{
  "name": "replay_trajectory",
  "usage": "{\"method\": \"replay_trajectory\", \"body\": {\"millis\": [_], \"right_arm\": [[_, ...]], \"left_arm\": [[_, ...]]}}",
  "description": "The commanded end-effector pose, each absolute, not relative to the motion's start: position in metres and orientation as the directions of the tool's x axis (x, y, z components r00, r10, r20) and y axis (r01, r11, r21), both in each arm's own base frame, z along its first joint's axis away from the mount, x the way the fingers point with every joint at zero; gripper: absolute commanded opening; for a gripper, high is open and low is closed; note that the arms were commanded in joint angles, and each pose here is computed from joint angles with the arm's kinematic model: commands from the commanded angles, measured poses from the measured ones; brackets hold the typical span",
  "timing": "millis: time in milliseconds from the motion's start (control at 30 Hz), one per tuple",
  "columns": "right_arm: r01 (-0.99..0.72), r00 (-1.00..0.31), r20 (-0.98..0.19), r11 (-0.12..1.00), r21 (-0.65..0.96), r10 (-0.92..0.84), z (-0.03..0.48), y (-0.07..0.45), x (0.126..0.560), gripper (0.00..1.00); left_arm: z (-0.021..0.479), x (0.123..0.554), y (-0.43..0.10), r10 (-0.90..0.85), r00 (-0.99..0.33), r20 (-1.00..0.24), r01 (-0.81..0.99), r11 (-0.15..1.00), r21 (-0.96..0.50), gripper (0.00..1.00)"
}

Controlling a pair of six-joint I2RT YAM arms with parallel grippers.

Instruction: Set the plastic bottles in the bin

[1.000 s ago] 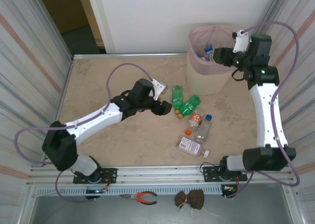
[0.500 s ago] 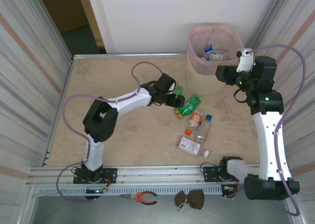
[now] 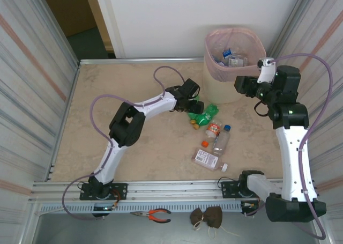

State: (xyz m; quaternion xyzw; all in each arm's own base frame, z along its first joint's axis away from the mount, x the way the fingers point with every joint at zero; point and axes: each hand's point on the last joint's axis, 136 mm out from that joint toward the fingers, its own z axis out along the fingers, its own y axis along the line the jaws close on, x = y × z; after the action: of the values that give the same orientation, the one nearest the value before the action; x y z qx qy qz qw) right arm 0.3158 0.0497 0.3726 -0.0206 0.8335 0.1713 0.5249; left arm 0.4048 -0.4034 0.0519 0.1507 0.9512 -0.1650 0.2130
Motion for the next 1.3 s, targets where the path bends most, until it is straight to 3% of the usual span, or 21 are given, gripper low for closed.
{"method": "replay_trajectory", "body": {"millis": [0,400,633,1267], "right_arm": [[-0.221,-0.436,-0.890,0.943,0.249,0.133,0.379,0.051,0.308,0.58],[-0.233,-0.433,-0.890,0.936,0.264,0.143,0.380,0.054,0.310,0.57],[-0.241,-0.430,-0.890,0.930,0.277,0.153,0.383,0.058,0.311,0.57],[-0.383,-0.404,-0.885,0.836,0.391,0.229,0.412,0.106,0.301,0.57]], "left_arm": [[0.046,0.409,-0.398,0.208,-0.875,-0.436,0.330,0.917,-0.224,0.85],[0.044,0.406,-0.387,0.205,-0.877,-0.435,0.316,0.927,-0.201,0.69],[0.061,0.403,-0.383,0.217,-0.851,-0.479,0.346,0.917,-0.200,0.64],[0.196,0.367,-0.360,0.196,-0.576,-0.793,0.576,0.786,-0.224,0.58]]}}
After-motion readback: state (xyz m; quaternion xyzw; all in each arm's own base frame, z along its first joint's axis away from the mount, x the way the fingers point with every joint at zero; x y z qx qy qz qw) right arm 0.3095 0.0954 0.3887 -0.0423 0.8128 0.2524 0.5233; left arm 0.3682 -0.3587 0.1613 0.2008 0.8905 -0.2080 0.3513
